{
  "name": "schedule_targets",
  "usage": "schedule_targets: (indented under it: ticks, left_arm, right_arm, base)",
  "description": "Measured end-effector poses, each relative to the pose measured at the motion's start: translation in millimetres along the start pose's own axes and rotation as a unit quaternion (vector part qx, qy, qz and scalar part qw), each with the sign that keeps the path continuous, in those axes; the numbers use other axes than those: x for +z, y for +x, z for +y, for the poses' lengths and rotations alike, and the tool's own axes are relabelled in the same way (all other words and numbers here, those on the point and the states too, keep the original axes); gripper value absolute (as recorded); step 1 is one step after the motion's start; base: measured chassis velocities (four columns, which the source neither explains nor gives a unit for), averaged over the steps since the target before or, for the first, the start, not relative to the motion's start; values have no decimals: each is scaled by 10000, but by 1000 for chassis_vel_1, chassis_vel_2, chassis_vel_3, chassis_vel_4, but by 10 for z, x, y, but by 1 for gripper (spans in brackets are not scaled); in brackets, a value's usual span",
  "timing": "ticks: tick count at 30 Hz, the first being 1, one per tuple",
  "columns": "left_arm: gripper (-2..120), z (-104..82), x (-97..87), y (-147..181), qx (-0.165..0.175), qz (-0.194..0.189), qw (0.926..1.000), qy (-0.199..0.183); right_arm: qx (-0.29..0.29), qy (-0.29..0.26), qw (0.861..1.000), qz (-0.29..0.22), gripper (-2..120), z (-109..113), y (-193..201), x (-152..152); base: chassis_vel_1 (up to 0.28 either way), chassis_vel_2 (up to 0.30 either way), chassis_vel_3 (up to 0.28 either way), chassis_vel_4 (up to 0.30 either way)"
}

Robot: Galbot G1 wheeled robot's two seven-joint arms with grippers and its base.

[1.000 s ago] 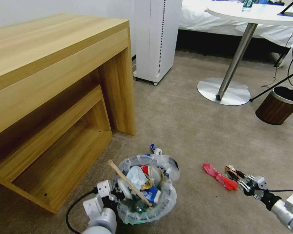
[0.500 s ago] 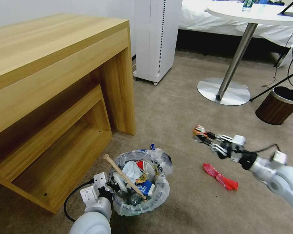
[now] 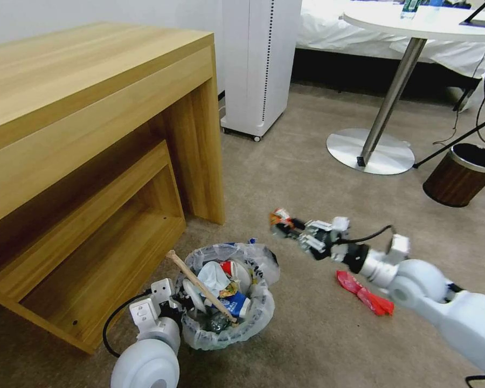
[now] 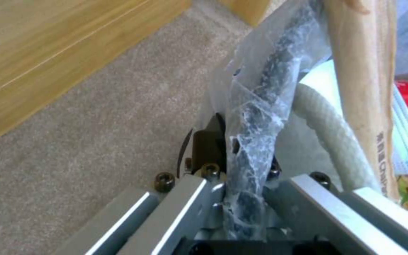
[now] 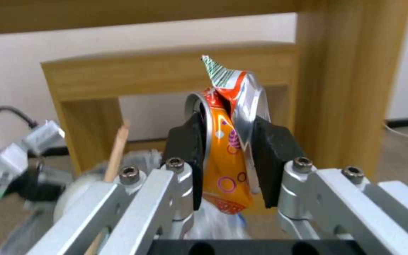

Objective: Pick up the trash bin and place the garbage on the floor into it.

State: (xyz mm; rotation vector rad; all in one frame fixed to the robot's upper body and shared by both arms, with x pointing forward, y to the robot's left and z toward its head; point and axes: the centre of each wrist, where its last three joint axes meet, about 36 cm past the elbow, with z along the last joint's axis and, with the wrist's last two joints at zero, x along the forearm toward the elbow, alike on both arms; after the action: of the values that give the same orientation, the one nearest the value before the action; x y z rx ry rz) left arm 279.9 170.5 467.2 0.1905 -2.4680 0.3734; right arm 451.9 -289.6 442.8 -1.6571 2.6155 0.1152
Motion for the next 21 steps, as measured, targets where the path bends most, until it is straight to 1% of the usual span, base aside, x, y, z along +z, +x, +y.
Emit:
schedule_targets:
  ticks: [1, 2, 4, 6, 7, 9, 10, 13, 14, 17, 18, 20, 21]
  left_arm:
    - [0, 7, 7, 4, -25, -5, 10000, -13]
    - [0, 7, 7, 4, -25, -5, 10000, -13]
    - [0, 31, 13, 4, -98, -26, 9999, -37]
    - [0, 37, 10, 3, -111, -33, 9999, -37]
    - [0, 57, 0, -2, -148, -54, 9999, -35]
    - [0, 71, 0, -3, -175, -56, 9998, -24]
    - [0, 71, 0, -3, -175, -56, 9998, -24]
    - [0, 67, 33, 7, -213, -59, 9998, -15]
    - [0, 67, 33, 7, -213, -59, 9998, -15]
    - [0, 54, 63, 13, -234, -53, 9997, -9]
    - [0, 54, 63, 13, -234, -53, 9997, -9]
    - [0, 32, 101, 19, -250, -29, 9997, -3]
    - [0, 32, 101, 19, -250, -29, 9997, -3]
  right_arm:
    - [-76, -33, 10000, -22, 21, 4, -109, 32]
    - [-76, -33, 10000, -22, 21, 4, -109, 32]
    - [-209, -177, 9996, -19, 21, 56, -336, 157]
    - [-226, -221, 9995, -14, 21, 79, -382, 190]
    - [-280, -401, 9988, 40, 21, 179, -498, 311]
    - [-361, -549, 9978, 105, 21, 282, -588, 439]
    - [-361, -549, 9978, 105, 21, 282, -588, 439]
    - [-515, -711, 9960, 189, 21, 453, -717, 605]
    - [-515, -711, 9960, 189, 21, 453, -717, 605]
    - [-573, -849, 9944, 252, 21, 575, -767, 685]
    - [-573, -849, 9944, 252, 21, 575, -767, 685]
    - [-682, -983, 9920, 392, 21, 722, -805, 825]
    - [-682, -983, 9920, 392, 21, 722, -805, 825]
  base:
    - [0, 0, 0, 0]
    - [0, 0, 0, 0]
    - [0, 0, 0, 0]
    - [0, 0, 0, 0]
    - [0, 0, 0, 0]
    - [0, 0, 0, 0]
    - [0, 0, 0, 0]
    - [0, 0, 0, 0]
    - [0, 0, 0, 0]
    - [0, 0, 0, 0]
    - [0, 0, 0, 0]
    - [0, 0, 0, 0]
    - [0, 0, 0, 0]
